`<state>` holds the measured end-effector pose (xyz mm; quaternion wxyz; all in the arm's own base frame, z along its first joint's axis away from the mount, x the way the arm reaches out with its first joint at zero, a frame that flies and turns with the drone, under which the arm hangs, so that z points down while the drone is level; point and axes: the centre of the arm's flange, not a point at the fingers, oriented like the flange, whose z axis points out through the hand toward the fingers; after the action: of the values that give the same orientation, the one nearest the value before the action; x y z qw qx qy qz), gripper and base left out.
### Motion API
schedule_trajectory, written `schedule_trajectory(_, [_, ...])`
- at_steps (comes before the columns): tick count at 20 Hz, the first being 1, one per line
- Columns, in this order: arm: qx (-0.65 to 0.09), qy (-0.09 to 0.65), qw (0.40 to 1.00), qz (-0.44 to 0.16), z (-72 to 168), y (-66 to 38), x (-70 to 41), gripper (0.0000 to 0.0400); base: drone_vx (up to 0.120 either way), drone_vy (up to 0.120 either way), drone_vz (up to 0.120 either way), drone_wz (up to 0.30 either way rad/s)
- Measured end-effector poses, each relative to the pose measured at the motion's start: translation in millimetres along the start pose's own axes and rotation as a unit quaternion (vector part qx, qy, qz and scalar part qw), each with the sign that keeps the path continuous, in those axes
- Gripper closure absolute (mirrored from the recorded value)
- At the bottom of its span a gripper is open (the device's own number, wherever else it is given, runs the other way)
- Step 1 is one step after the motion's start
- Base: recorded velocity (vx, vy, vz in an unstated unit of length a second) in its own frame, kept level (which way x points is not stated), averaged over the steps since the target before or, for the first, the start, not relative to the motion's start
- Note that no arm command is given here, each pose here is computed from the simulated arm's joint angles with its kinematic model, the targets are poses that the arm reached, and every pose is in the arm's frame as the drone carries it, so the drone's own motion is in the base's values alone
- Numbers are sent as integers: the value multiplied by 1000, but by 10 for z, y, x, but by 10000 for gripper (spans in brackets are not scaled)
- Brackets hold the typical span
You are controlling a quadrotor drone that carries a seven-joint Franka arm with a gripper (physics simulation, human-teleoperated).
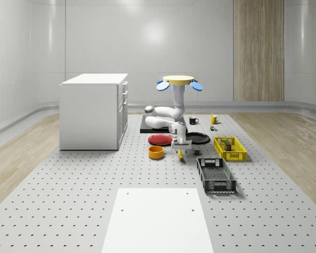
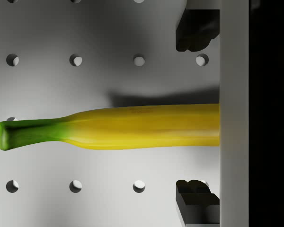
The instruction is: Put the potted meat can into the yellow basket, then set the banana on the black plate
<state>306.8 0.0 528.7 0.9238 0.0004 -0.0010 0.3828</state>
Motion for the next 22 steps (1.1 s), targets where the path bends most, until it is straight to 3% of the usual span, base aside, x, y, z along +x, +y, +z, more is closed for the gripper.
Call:
schedule_trajectory(6, [0, 0, 1000, 0, 12, 0, 0, 0, 0, -40, 0, 0])
schedule_trajectory(11, [0, 0, 1000, 0, 156, -2, 3, 0, 0, 0, 0, 0])
schedule_trajectory(22, [0, 0, 1000, 0, 286, -147, 147, 0, 0, 0, 0, 0])
